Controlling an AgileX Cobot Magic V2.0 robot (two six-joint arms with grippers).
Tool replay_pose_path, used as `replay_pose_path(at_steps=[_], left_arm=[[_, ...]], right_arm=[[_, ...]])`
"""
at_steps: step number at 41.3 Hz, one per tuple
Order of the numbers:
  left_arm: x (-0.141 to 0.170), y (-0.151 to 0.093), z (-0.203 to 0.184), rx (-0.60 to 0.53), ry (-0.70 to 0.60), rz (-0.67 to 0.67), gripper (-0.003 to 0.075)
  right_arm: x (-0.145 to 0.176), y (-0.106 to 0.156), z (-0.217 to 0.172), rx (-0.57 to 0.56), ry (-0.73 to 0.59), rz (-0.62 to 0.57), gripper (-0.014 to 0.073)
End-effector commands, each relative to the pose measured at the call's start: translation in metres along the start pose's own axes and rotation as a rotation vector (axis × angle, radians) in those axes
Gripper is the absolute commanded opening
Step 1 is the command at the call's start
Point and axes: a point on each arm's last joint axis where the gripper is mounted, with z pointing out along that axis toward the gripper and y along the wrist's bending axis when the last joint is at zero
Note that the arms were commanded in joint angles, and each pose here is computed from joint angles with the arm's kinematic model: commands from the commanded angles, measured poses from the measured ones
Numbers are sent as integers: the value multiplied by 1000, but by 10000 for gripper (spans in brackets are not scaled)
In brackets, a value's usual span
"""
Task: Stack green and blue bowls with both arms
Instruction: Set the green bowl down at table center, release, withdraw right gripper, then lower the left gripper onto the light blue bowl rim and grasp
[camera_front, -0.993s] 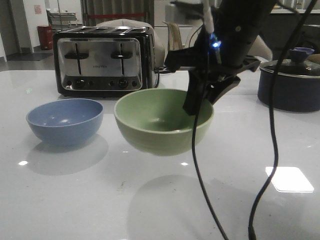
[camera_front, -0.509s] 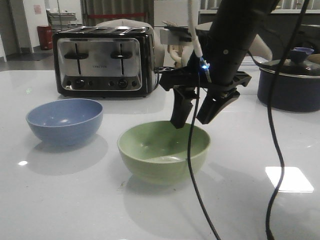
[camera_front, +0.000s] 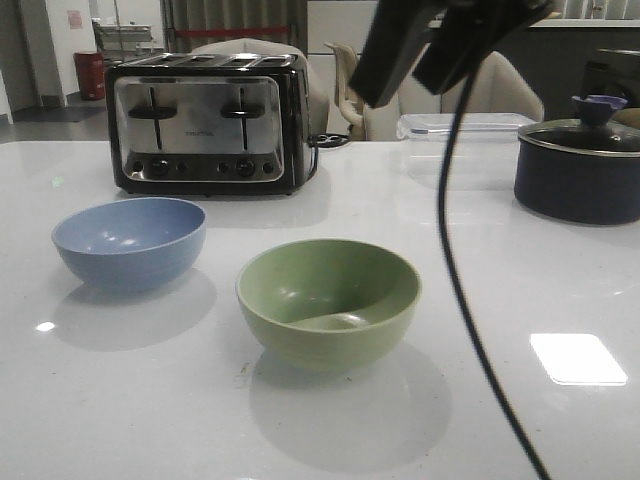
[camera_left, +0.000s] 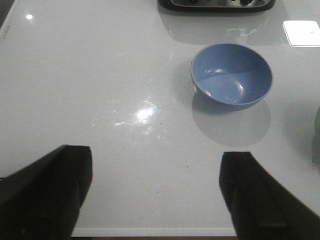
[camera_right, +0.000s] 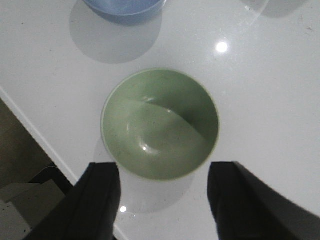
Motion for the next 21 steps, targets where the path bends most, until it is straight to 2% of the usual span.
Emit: replay_pose_path(at_steps=[1, 13, 21], left_arm=[[-14, -1, -5, 10, -95, -4, 580], [-18, -2, 2, 19, -84, 12, 580], [-28, -10, 27, 78, -43, 63, 580]], right_arm=[[11, 5, -41, 35, -124, -3, 496], [76, 14, -74, 63, -167, 37, 496], [98, 18, -83, 65, -188, 34, 496]])
